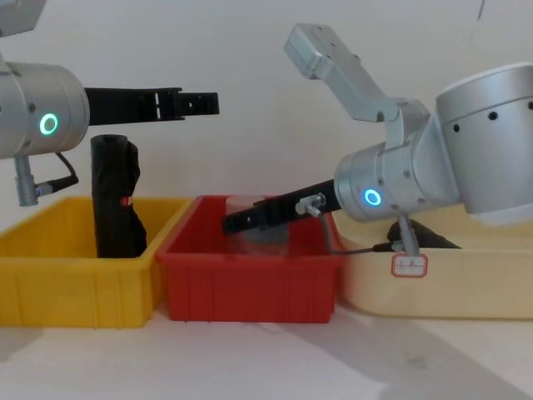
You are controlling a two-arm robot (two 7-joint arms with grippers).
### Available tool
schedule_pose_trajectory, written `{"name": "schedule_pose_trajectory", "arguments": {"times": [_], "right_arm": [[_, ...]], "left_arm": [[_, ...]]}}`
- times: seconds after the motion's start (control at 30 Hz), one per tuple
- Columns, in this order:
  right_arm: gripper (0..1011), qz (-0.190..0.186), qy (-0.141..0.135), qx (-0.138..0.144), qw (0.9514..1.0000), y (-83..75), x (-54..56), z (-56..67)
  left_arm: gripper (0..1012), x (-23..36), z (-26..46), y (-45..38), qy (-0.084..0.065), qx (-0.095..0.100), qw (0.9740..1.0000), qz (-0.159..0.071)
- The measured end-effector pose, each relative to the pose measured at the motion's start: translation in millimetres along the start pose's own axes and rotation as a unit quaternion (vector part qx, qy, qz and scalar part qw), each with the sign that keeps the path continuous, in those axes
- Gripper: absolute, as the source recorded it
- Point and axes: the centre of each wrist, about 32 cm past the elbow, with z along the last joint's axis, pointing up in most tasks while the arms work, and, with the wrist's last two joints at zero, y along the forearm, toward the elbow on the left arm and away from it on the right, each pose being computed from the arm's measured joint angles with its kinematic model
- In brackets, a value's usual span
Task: Pick up the garbage bag with the one hand and transfer it to the other hand.
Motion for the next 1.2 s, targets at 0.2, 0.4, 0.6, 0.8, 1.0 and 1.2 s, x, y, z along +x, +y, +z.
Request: {"name": "schedule_pose_trajectory", "arguments": {"times": [0.2,0.4,0.6,0.8,1.0,1.2], "right_arm": [[1000,-0.009,-0.001,-0.002,1.0,5.1,3.5,2.8],[1000,-0.014,-0.003,-0.004,0.9999,8.8,7.8,5.6],[1000,-0.016,-0.004,-0.006,0.9998,11.0,10.8,7.2],[1000,-0.015,-0.008,-0.009,0.9998,13.0,12.9,8.1],[1000,-0.015,-0.016,-0.011,0.9997,13.3,13.3,8.8],[1000,-0.016,-0.028,-0.018,0.9993,12.0,14.3,7.9]], "left_arm": [[1001,0.0,0.0,0.0,0.0,0.0,1.0,0.0],[1001,0.0,0.0,0.0,0.0,0.0,1.0,0.0],[1001,0.0,0.0,0.0,0.0,0.0,1.0,0.0],[1001,0.0,0.0,0.0,0.0,0.0,1.0,0.0],[1001,0.0,0.0,0.0,0.0,0.0,1.0,0.0],[1001,0.0,0.0,0.0,0.0,0.0,1.0,0.0]]}}
